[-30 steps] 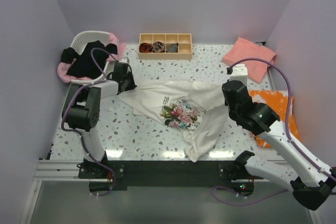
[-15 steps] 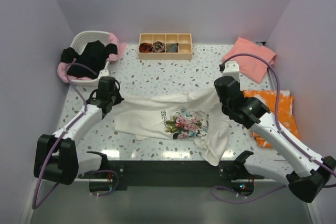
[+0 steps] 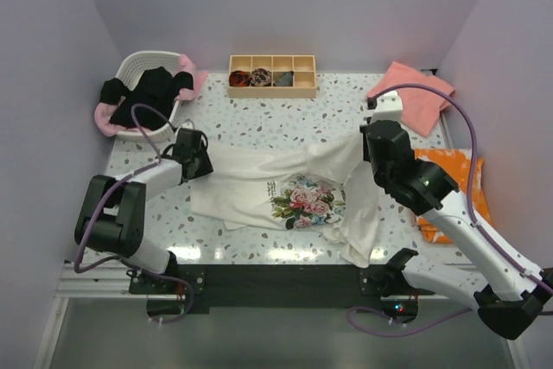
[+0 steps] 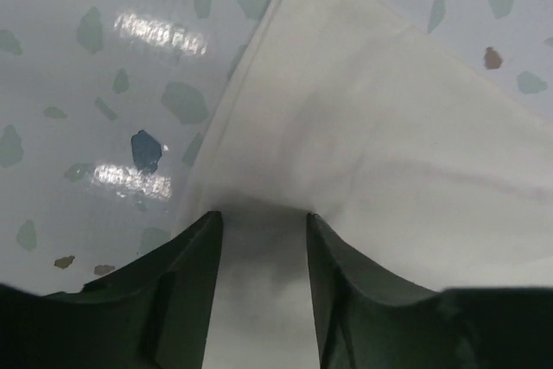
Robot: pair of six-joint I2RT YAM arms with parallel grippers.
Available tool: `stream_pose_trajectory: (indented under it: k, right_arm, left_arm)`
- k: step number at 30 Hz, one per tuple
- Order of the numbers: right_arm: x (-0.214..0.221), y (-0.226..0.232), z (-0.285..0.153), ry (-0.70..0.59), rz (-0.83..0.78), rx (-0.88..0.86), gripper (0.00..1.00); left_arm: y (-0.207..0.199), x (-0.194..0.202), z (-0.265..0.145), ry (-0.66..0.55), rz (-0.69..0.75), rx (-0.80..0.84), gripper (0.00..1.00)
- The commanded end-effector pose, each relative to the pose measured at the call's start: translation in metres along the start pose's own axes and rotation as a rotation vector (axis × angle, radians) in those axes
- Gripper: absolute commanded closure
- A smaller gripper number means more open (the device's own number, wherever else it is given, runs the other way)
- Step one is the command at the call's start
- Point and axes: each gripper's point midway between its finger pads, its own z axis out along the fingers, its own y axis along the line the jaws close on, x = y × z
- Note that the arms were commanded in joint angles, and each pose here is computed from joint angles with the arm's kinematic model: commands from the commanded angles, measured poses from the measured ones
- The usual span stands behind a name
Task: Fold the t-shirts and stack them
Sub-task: Flatten out the tshirt
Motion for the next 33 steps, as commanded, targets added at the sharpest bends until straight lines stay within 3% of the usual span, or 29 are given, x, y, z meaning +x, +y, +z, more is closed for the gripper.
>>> stream_pose_trajectory:
  k: [1,2,3,6,12,14,15,16,19,23,26,30,33]
  right_arm:
    - [-0.013,0.0,-0.001,-0.04,0.02,-0.007,1.0]
    - [-0.01,0.001,0.001,-0.033,0.014,-0.007,1.0]
    - [-0.008,0.003,0.001,-0.03,0.015,-0.011,1.0]
    - [-0.001,0.007,0.005,-0.016,0.008,-0.019,1.0]
    - [0.006,0.014,0.012,0.003,-0.004,-0.028,1.0]
    - [0.008,0.017,0.014,0.013,-0.015,-0.031,1.0]
    - [0.008,0.018,0.015,0.013,-0.017,-0.034,1.0]
    - [0.008,0.018,0.015,0.015,-0.016,-0.034,1.0]
    - [0.008,0.02,0.017,0.017,-0.023,-0.034,1.0]
    - [0.007,0.019,0.018,0.017,-0.027,-0.026,1.0]
    - [0.003,0.013,0.014,0.011,-0.029,-0.017,1.0]
    - [-0.012,-0.003,-0.007,-0.029,0.016,-0.018,1.0]
    - [-0.023,-0.015,-0.026,-0.071,0.065,-0.043,1.0]
  left_arm:
    - [-0.021,-0.023,0.015,-0.042,0.0,0.05,0.47]
    - [-0.022,-0.023,0.018,-0.042,0.0,0.05,0.41]
    - [-0.023,-0.024,0.02,-0.044,-0.001,0.053,0.29]
    - [-0.027,-0.03,0.028,-0.044,0.007,0.049,0.24]
    - [-0.029,-0.027,0.049,0.001,0.037,0.023,0.25]
    - [-0.028,-0.019,0.059,0.033,0.052,0.017,0.4]
    - [-0.03,-0.017,0.062,0.042,0.059,0.018,0.54]
    - [-0.028,-0.011,0.067,0.061,0.064,0.012,0.76]
    - [-0.029,-0.003,0.073,0.085,0.074,0.022,1.0]
    - [-0.033,-0.009,0.066,0.067,0.074,0.049,1.0]
    - [-0.044,-0.033,0.034,0.001,0.058,0.108,1.0]
    - [-0.057,-0.098,-0.057,-0.196,0.029,0.198,1.0]
    - [-0.049,-0.122,-0.106,-0.304,0.001,0.193,1.0]
